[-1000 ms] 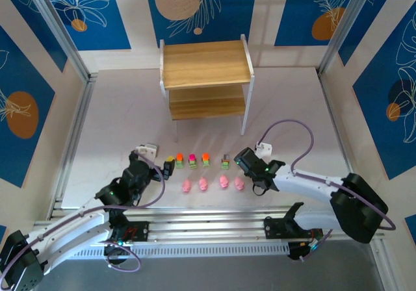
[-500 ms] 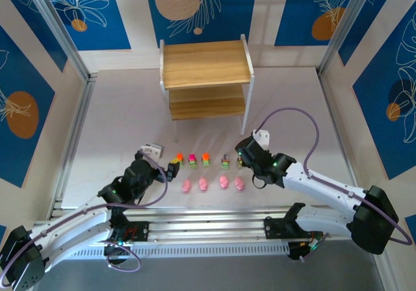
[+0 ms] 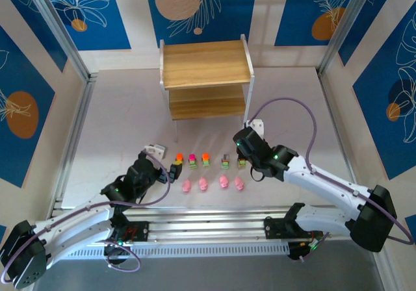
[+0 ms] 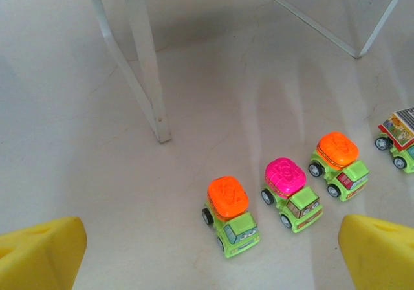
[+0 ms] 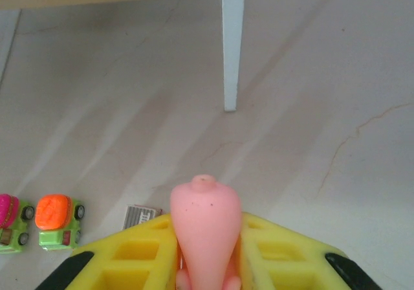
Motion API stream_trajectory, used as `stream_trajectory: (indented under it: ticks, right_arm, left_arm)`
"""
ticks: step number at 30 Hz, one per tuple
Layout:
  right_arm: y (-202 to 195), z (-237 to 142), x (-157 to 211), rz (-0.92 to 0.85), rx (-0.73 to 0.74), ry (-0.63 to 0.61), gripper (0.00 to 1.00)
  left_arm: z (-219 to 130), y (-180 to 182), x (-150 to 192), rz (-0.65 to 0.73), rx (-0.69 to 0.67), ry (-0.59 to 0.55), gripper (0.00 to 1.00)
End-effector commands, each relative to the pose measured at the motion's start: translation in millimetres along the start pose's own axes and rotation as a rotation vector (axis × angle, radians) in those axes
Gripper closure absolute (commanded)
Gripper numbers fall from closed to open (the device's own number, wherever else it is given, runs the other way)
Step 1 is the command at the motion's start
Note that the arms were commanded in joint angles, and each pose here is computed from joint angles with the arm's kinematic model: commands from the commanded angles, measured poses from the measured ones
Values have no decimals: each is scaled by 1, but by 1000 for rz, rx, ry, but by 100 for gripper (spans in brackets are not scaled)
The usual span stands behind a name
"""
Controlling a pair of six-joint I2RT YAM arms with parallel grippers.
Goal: Place and organize the plastic toys onto the shelf
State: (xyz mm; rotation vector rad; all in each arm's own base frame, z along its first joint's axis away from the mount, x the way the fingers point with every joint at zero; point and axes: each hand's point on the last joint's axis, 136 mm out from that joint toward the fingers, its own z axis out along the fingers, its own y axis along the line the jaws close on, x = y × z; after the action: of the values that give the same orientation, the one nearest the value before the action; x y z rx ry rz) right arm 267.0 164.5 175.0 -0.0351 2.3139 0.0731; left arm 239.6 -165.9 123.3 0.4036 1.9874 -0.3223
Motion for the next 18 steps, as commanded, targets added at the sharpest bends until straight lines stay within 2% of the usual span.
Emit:
stream_trajectory:
  ticks: [1,18]
  right_arm:
    - [29,-13,-46,-63,-74,-79,77]
    - [57,-4,-99,-131,-106,-107,77]
  left_arm:
    - [2,-7,-24,5,29,-53,0]
    - [6,-10,-24,7,33,-46,0]
